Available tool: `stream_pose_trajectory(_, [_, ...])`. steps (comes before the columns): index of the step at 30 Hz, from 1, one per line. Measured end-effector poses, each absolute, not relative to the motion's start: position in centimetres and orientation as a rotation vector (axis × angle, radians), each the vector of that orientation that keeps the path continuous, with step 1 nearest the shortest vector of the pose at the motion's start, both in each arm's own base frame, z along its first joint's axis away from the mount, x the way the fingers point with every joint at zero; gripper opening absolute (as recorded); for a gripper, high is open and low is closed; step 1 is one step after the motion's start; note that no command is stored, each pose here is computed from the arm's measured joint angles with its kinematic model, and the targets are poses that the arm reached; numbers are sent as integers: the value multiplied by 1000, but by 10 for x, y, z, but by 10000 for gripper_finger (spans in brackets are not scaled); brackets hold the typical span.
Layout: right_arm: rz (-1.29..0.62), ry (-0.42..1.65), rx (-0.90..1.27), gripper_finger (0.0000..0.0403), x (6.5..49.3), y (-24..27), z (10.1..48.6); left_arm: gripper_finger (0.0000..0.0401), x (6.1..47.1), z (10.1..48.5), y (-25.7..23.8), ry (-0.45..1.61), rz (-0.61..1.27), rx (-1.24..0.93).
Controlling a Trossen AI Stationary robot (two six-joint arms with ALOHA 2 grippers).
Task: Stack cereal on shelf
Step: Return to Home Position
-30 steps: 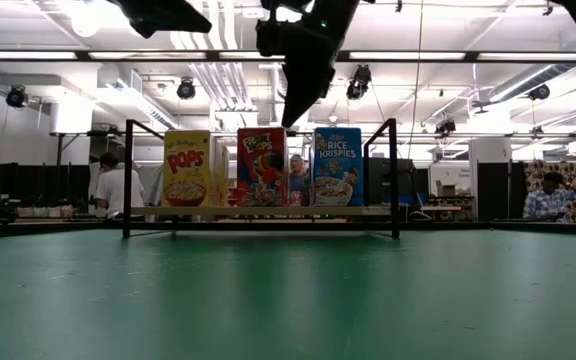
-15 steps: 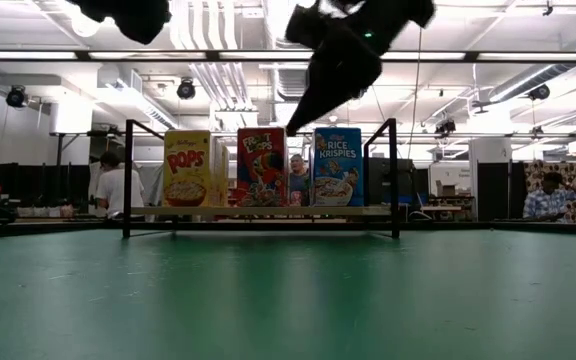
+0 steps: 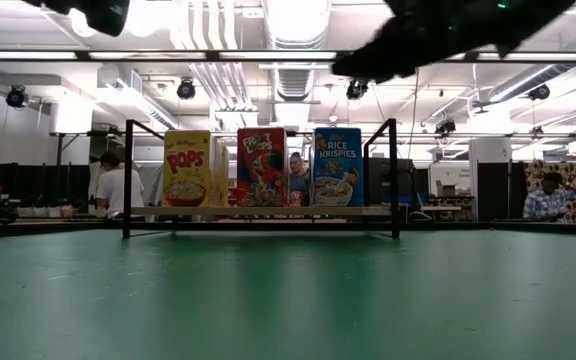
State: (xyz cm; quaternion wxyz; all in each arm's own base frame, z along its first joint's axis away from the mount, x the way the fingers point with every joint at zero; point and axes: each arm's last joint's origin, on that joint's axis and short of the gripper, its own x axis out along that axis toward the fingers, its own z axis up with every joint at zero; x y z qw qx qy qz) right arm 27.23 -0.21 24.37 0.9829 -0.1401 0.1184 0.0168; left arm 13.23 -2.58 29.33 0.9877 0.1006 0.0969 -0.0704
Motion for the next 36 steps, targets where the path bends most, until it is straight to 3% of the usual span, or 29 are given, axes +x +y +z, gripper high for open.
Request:
stream_pose_trajectory(20, [2, 26, -243, 12, 175, -1, 226, 0, 83, 245, -15, -51, -117, 107])
stream_pose_trajectory(36, [-30, -177, -209, 12, 124, -1, 215, 0, 75, 230, -13, -88, -109, 109])
